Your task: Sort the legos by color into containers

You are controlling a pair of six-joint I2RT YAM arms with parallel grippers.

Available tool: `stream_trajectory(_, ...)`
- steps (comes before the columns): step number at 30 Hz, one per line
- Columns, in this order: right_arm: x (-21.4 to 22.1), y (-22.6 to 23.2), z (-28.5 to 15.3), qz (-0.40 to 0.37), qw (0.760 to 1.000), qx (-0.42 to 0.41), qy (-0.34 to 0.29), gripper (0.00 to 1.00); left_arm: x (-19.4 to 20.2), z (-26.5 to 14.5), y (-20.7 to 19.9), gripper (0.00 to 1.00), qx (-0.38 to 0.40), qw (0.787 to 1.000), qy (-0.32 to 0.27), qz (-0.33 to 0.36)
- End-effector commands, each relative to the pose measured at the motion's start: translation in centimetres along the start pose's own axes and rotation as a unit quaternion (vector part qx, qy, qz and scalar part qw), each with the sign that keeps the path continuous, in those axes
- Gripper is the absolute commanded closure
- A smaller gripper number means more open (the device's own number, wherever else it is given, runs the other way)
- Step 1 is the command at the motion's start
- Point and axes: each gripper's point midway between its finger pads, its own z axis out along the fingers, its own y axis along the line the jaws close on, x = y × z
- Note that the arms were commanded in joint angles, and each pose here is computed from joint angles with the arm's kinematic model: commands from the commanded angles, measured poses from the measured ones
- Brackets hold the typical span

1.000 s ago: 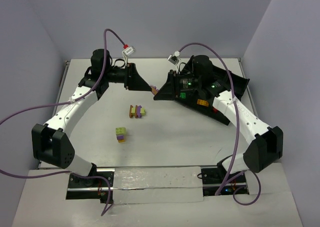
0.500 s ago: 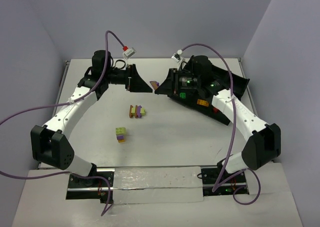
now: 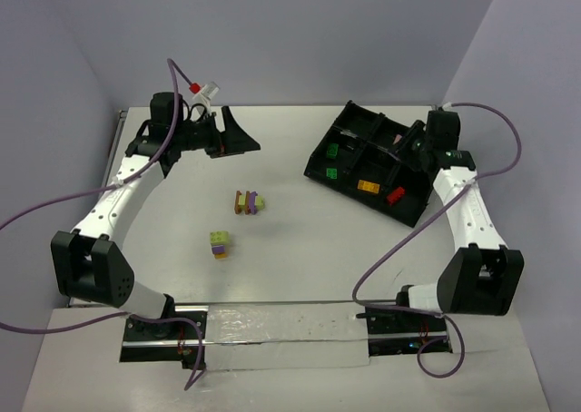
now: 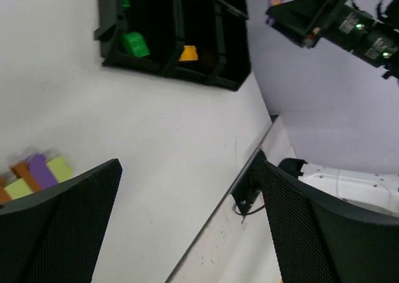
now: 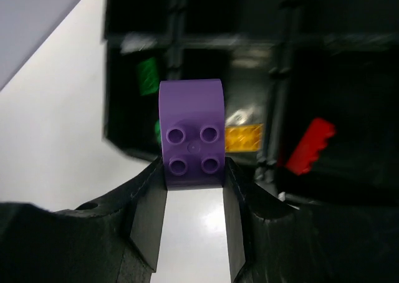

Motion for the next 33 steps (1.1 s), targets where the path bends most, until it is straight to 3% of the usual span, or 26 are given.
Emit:
stream_trajectory(1, -5.6, -5.4, 1.4, 0.029, 0.988, 0.133, -0.068, 1.00, -0.6, -0.9, 1.3, 0.01, -0.066, 0.998, -0.018, 0.008)
stream_trajectory(11, -9.6, -8.7, 6.5, 0.038, 0.980, 0.190, -0.052, 0.99, -1.6, -0.8, 2.4, 0.01, -0.092, 0.995, -0.011, 0.036)
stream_trajectory(16, -10.2, -9.1, 7.7, 0.031, 0.977, 0.204, -0.045, 0.86, -1.8, -0.3, 2.4, 0.01, -0.076, 0.996, -0.019, 0.029)
stream_trajectory(19, -10.0, -10.0, 8.5, 0.027, 0.974, 0.221, -0.039, 0.61, -1.5, 0.1, 3.5, 0.01, -0.086, 0.996, -0.011, 0.024)
stream_trajectory(26, -9.3, -11.2, 9.3, 0.022, 0.970, 0.240, -0.028, 0.39, -1.4, 0.4, 4.6, 0.01, -0.101, 0.995, -0.002, 0.021)
stream_trajectory(33, -9.9, -10.4, 8.9, 0.014, 0.973, 0.227, -0.030, 0.29, -1.4, -0.3, 4.3, 0.01, -0.112, 0.993, -0.001, 0.032)
